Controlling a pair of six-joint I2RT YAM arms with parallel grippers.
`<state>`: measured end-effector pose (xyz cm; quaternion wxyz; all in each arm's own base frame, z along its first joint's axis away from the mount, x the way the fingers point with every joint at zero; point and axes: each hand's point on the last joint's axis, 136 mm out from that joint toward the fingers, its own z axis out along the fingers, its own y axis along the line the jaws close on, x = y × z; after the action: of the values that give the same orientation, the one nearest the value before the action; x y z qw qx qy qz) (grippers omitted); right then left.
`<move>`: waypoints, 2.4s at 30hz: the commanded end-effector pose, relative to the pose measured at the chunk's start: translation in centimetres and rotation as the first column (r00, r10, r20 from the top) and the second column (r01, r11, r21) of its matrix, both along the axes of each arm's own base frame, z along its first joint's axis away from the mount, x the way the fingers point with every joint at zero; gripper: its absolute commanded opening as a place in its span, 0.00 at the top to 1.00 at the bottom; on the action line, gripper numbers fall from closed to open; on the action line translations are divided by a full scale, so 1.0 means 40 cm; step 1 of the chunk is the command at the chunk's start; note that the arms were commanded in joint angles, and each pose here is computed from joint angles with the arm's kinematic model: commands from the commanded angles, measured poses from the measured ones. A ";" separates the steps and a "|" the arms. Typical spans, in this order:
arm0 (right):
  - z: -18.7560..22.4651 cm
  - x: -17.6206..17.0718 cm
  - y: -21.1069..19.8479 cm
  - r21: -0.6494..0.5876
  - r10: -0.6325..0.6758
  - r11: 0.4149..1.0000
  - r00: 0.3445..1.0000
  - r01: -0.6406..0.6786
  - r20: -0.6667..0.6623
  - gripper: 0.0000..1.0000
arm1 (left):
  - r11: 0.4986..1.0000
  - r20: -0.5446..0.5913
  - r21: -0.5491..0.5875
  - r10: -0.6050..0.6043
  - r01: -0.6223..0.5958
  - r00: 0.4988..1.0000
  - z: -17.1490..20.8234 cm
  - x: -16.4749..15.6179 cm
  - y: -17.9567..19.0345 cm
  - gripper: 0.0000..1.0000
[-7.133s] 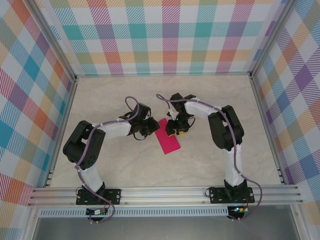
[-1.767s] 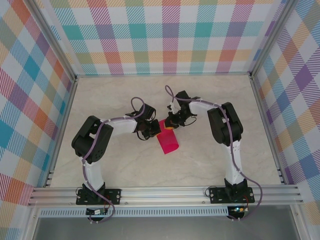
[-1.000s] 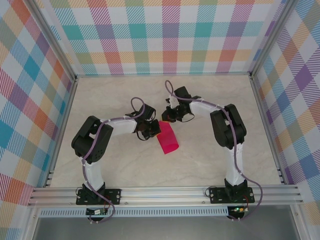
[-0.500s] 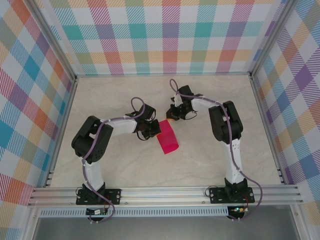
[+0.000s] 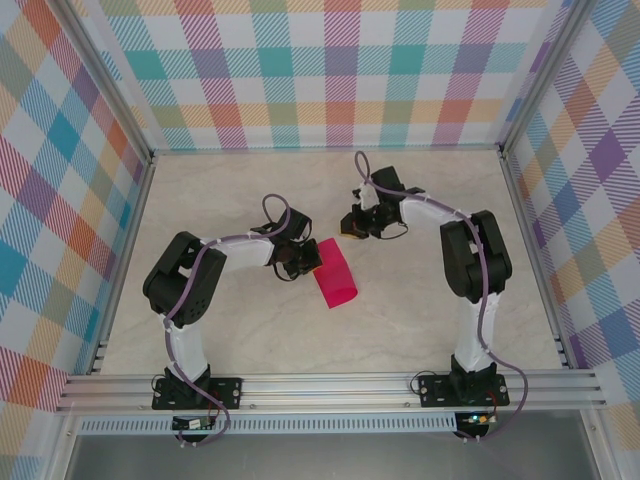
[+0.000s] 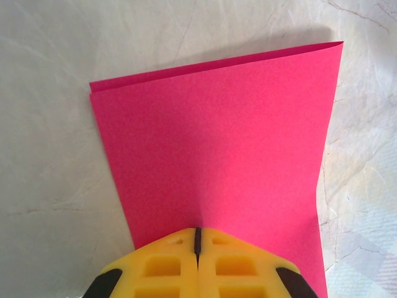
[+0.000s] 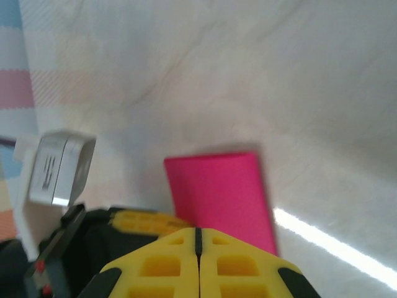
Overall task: Fold a paper plane with a square sheet of paper (pick it up from the middle)
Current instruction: Fold the square sheet of paper in half at the center of the table.
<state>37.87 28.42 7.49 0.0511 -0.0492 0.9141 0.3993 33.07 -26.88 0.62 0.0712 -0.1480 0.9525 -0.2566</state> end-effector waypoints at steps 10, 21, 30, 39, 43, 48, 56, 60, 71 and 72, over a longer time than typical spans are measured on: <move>-0.115 -0.188 0.000 -0.038 0.092 0.994 0.971 -0.103 -0.219 0.93 | 0.908 -0.329 0.415 0.084 0.064 0.940 -0.219 -0.236 0.229 1.00; -0.159 -0.241 -0.065 -0.133 0.084 0.983 0.961 -0.123 -0.264 0.93 | 0.902 -0.344 0.426 0.096 0.065 0.934 -0.235 -0.250 0.239 1.00; -0.194 -0.339 -0.134 -0.218 0.024 0.970 0.931 -0.111 -0.363 0.92 | 0.900 -0.347 0.431 0.096 0.067 0.933 -0.239 -0.251 0.241 1.00; -0.207 -0.418 -0.207 -0.328 -0.047 0.940 0.914 -0.097 -0.403 0.92 | 0.893 -0.343 0.444 0.086 0.080 0.935 -0.242 -0.243 0.244 1.00; -0.214 -0.430 -0.241 -0.398 -0.086 0.914 0.917 -0.084 -0.390 0.93 | 0.893 -0.339 0.442 0.079 0.085 0.938 -0.240 -0.239 0.243 1.00; -0.200 -0.407 -0.286 -0.492 -0.136 0.870 0.944 -0.031 -0.301 0.94 | 0.893 -0.331 0.439 0.063 0.094 0.942 -0.236 -0.233 0.240 1.00; -0.041 -0.310 -0.146 -0.184 -0.046 0.983 0.987 0.017 -0.153 0.93 | 0.909 -0.301 0.404 0.025 0.104 0.953 -0.216 -0.204 0.213 1.00; -0.014 -0.258 -0.069 -0.034 -0.029 0.999 0.984 0.024 -0.173 0.93 | 0.913 -0.291 0.395 0.018 0.102 0.957 -0.206 -0.193 0.204 1.00; -0.145 -0.235 -0.090 -0.173 -0.053 0.985 0.975 0.015 -0.214 0.95 | 0.931 -0.215 0.329 -0.089 0.158 0.973 -0.144 -0.138 0.151 1.00; -0.156 -0.240 -0.099 -0.193 -0.054 0.981 0.976 0.012 -0.213 0.95 | 0.933 -0.200 0.314 -0.115 0.174 0.973 -0.131 -0.126 0.137 1.00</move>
<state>28.88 25.26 2.38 -0.0420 0.0104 0.9394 0.3401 33.52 -27.16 1.53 0.0792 -0.0982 0.9626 -0.2396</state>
